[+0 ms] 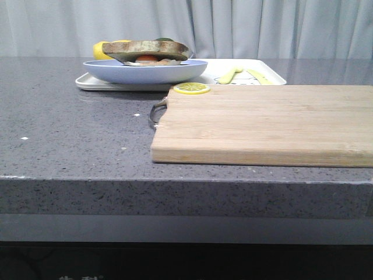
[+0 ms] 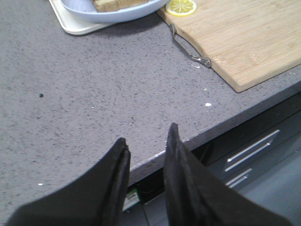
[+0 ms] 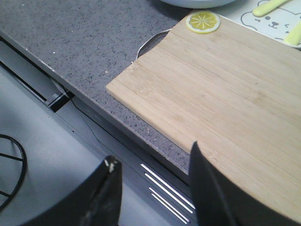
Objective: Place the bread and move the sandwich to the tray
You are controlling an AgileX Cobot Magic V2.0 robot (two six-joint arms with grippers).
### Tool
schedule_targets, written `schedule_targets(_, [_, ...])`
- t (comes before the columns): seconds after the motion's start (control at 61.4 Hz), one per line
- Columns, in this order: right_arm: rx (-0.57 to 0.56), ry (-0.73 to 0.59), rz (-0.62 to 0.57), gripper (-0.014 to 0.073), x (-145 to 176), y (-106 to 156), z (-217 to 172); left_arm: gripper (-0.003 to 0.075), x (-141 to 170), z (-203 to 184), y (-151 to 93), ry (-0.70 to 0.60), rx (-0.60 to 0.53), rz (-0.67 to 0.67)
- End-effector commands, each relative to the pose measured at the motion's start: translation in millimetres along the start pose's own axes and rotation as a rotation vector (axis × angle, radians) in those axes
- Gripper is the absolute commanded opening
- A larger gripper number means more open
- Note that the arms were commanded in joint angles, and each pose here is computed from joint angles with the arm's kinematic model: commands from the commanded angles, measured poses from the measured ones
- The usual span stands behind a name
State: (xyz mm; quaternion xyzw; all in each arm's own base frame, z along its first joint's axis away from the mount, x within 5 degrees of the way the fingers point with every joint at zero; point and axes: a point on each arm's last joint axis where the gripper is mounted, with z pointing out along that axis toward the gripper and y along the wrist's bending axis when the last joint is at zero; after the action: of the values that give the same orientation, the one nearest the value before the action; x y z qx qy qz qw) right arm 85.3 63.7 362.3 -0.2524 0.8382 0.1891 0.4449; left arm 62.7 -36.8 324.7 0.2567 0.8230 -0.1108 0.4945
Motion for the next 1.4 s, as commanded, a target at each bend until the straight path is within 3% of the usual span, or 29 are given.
schedule_targets(0.0, [0.007, -0.078, -0.002, 0.0358, -10.5, 0.1, -5.4, 0.0187, -8.6, -10.6, 2.7, -0.118, -0.041, 0.041])
schedule_targets(0.293, [0.008, -0.082, -0.002, 0.0326, -10.9, 0.1, -5.5, 0.0186, -7.7, -13.5, 4.9, -0.126, -0.071, 0.07])
schedule_targets(0.424, [0.007, -0.08, -0.002, 0.0123, -10.7, 0.1, -5.4, 0.016, -7.7, -13.5, 4.9, -0.126, -0.071, 0.07])
schedule_targets(0.57, [0.006, -0.072, -0.002, -0.0076, -10.0, 0.2, -5.4, 0.0, -7.7, -13.5, 4.9, -0.126, -0.071, 0.07])
schedule_targets(1.271, [0.007, -0.075, -0.002, -0.0071, -10.2, 0.2, -5.4, -0.002, -7.9, -13.5, 5.0, -0.127, -0.073, 0.071])
schedule_targets(1.385, [0.007, -0.074, -0.002, -0.0071, -10.1, 0.2, -5.4, -0.002, -0.5, -17.1, 3.9, -0.203, -0.083, 0.071])
